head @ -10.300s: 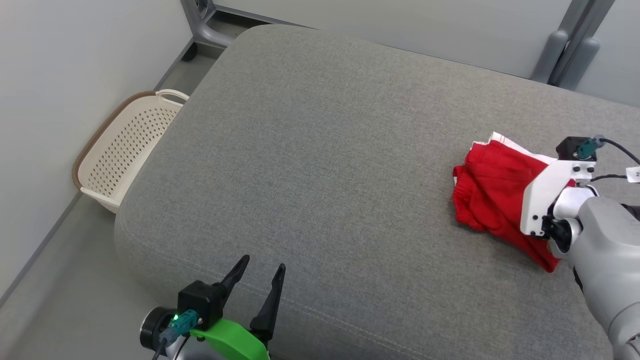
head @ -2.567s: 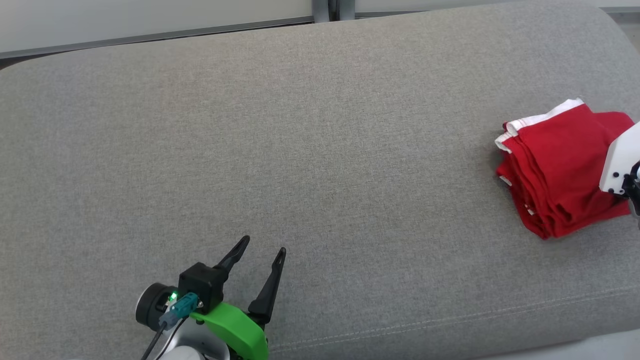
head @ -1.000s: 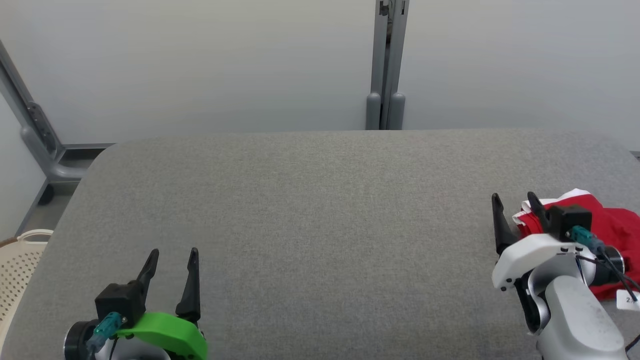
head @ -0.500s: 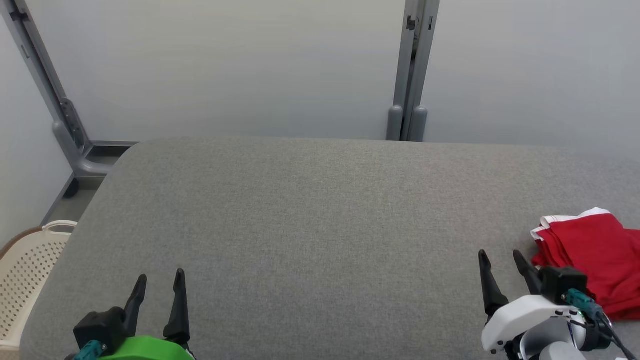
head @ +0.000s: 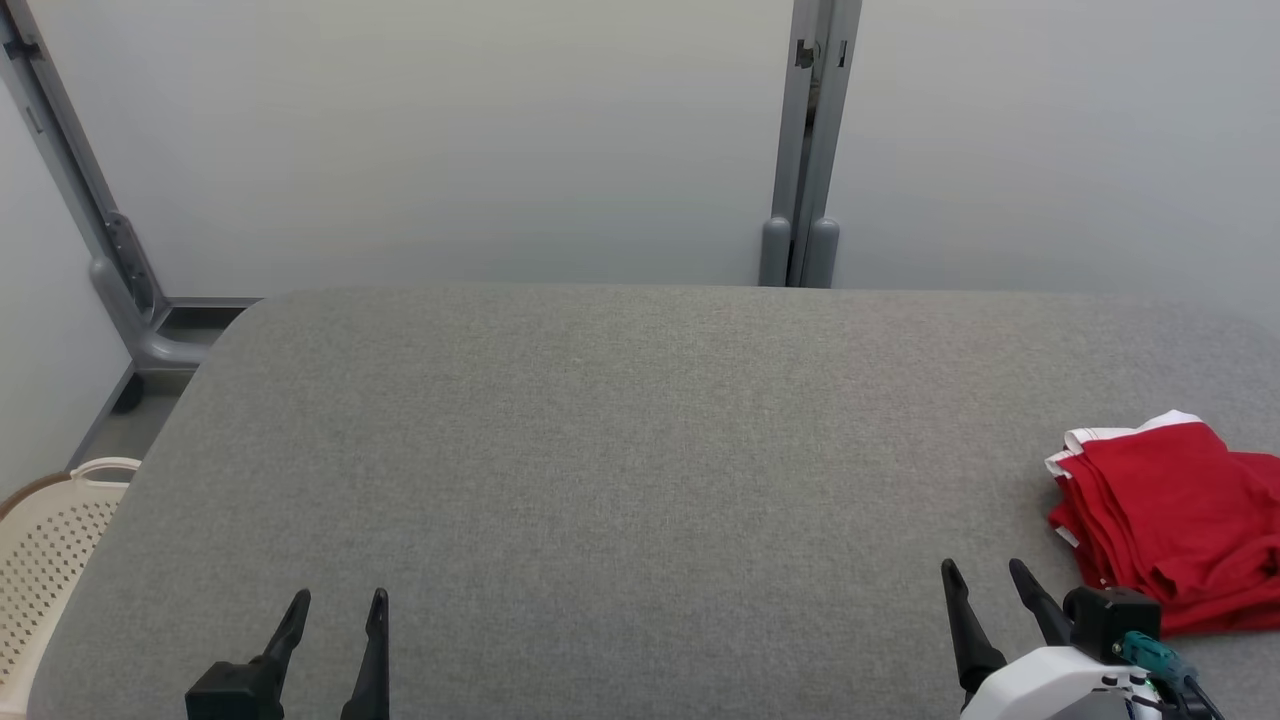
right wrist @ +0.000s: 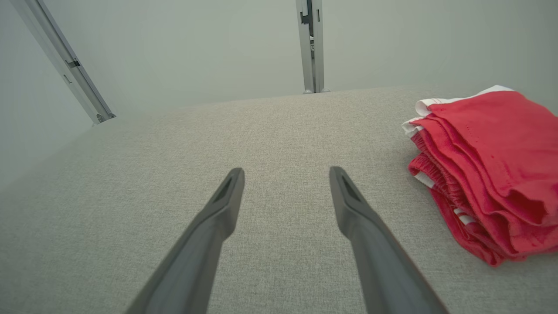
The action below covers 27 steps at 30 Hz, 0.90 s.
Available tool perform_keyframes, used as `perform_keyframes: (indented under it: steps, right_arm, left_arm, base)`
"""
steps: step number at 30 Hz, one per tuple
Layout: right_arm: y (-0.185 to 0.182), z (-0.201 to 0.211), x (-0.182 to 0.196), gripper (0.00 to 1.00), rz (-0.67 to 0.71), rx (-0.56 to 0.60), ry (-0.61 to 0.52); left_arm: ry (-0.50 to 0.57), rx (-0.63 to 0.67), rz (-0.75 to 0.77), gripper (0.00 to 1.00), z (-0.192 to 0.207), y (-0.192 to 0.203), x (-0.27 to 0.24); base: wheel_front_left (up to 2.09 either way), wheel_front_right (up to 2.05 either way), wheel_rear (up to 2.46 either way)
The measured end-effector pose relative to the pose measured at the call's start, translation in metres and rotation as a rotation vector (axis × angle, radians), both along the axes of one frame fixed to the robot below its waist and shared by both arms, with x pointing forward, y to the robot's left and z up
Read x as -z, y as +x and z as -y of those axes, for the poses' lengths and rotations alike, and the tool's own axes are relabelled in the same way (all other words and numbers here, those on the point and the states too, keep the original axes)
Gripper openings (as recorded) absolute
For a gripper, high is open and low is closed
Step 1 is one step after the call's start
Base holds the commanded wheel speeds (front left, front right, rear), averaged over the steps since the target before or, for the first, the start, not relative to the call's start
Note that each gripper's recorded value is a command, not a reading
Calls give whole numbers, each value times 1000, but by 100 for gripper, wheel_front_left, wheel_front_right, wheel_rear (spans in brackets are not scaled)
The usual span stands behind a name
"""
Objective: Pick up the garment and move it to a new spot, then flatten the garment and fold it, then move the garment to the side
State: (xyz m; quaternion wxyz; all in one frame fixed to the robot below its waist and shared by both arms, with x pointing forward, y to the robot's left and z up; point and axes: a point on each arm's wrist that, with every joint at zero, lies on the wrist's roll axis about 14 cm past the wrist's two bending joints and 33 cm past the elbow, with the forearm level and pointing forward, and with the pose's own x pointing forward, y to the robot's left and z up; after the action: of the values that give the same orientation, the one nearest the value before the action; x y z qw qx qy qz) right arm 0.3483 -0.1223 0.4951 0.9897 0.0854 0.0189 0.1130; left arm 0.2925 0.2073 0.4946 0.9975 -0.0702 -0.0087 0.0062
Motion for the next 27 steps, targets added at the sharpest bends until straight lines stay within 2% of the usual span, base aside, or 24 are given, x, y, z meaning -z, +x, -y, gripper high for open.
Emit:
perform_keyframes:
  steps: [27]
  right_arm:
    - [-5,10,13,100,-51,31,24]
  left_arm:
    - [-18,3,-83,100,1,7,21]
  base:
    - [0,0,0]
